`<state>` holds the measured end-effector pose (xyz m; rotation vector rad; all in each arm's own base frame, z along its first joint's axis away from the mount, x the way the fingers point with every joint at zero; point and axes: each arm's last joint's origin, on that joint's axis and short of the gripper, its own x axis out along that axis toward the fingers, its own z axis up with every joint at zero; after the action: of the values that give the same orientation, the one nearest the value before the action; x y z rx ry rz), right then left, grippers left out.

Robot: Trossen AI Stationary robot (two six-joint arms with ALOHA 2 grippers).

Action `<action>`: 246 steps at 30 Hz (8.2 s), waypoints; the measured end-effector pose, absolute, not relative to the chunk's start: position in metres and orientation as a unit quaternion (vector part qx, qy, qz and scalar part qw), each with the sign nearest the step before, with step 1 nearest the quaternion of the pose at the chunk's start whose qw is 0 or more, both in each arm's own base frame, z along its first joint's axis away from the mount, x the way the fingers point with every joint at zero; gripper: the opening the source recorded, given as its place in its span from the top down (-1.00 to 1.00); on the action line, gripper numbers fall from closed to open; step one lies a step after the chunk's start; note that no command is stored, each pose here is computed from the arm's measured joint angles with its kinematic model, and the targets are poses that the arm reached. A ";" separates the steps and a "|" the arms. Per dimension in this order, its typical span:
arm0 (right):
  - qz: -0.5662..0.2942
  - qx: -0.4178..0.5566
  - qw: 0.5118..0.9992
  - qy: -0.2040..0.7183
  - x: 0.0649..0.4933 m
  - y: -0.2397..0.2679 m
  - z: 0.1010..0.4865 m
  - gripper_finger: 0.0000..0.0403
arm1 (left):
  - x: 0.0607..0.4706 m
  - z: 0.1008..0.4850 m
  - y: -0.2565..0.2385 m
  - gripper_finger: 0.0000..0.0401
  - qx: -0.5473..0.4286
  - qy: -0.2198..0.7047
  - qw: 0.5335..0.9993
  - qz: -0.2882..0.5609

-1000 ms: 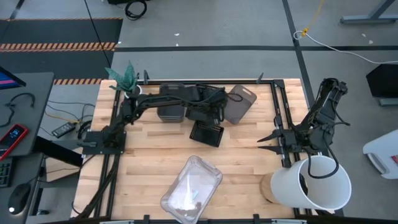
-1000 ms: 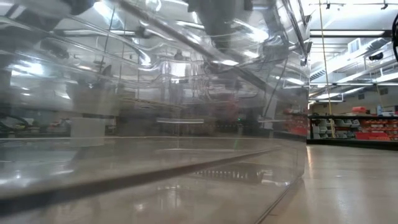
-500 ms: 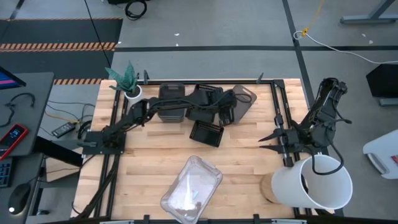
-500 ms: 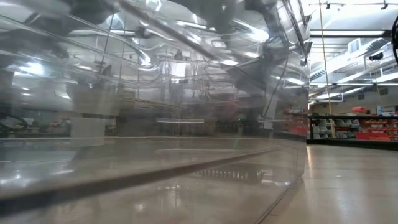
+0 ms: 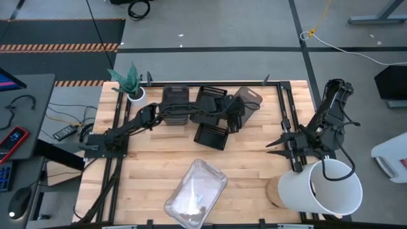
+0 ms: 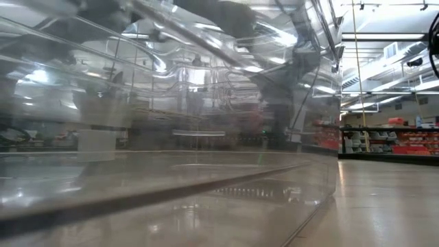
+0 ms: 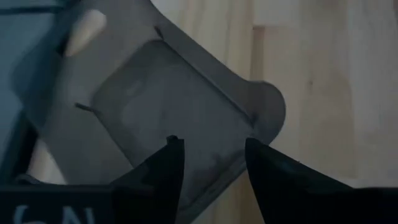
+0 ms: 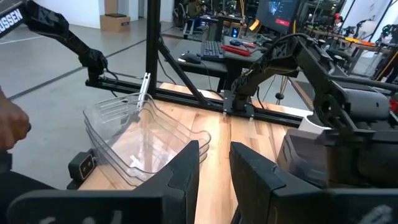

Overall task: Stack baskets by color
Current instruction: Stack the right black bin on top of the left black bin, then stack the bottom black bin on top of the middle black bin

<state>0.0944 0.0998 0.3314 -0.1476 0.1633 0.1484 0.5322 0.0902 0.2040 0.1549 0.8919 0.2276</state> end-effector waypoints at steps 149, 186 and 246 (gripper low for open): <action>0.079 -0.051 0.991 0.097 0.102 0.111 0.322 0.53 | 0.267 0.257 0.061 0.98 0.118 0.614 0.771 0.124; 0.070 -0.055 0.991 0.097 0.102 0.110 0.322 0.53 | 0.262 0.279 0.055 0.24 -0.041 0.502 0.845 0.180; -0.098 0.004 0.974 0.203 0.234 0.008 0.280 0.65 | 0.140 0.208 -0.004 0.42 -0.015 -0.075 0.987 0.140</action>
<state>0.2339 0.0079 0.2803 0.0084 0.4091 -0.1969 0.1405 -0.0041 0.2075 -0.0302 -0.1516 0.2811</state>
